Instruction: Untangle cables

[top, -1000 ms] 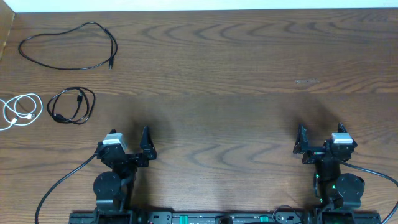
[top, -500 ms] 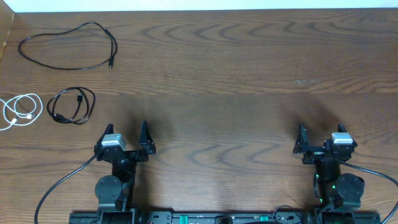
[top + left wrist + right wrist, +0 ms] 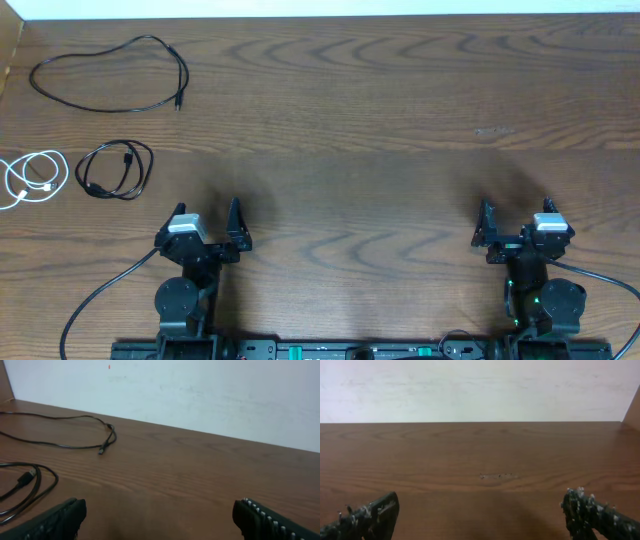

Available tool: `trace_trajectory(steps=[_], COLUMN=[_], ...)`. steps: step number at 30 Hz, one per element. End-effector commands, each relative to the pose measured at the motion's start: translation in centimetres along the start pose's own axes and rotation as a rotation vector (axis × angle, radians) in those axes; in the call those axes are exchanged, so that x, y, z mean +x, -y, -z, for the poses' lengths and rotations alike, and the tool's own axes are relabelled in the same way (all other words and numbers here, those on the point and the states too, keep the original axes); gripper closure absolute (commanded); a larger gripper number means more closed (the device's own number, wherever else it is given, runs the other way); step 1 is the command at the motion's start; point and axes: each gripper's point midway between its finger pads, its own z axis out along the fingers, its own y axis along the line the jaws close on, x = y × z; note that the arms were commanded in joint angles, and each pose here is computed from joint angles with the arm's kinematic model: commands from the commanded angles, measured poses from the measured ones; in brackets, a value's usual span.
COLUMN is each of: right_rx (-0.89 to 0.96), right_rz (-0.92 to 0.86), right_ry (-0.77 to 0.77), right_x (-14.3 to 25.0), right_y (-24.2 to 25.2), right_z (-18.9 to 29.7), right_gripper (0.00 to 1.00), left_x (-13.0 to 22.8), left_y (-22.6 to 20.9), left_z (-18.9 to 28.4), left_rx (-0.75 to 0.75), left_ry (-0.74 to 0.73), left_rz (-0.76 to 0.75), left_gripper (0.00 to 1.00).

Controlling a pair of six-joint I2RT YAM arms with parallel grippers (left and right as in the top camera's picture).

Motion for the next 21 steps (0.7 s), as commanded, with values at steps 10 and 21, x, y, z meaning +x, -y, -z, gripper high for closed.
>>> trace_trajectory(steps=[10, 21], right_rx=[0.009, 0.009], right_rz=[-0.013, -0.013], right_ry=[0.000, 0.000], right_x=[0.0, 0.0], right_y=[0.2, 0.2], right_z=[0.0, 0.0], right_gripper=[0.01, 0.01], left_x=[1.2, 1.1], left_y=[-1.7, -2.2], left_z=[0.1, 0.1], left_rx=[-0.090, -0.122], left_ry=[-0.044, -0.036], left_rz=[-0.173, -0.110], left_gripper=[0.02, 0.02])
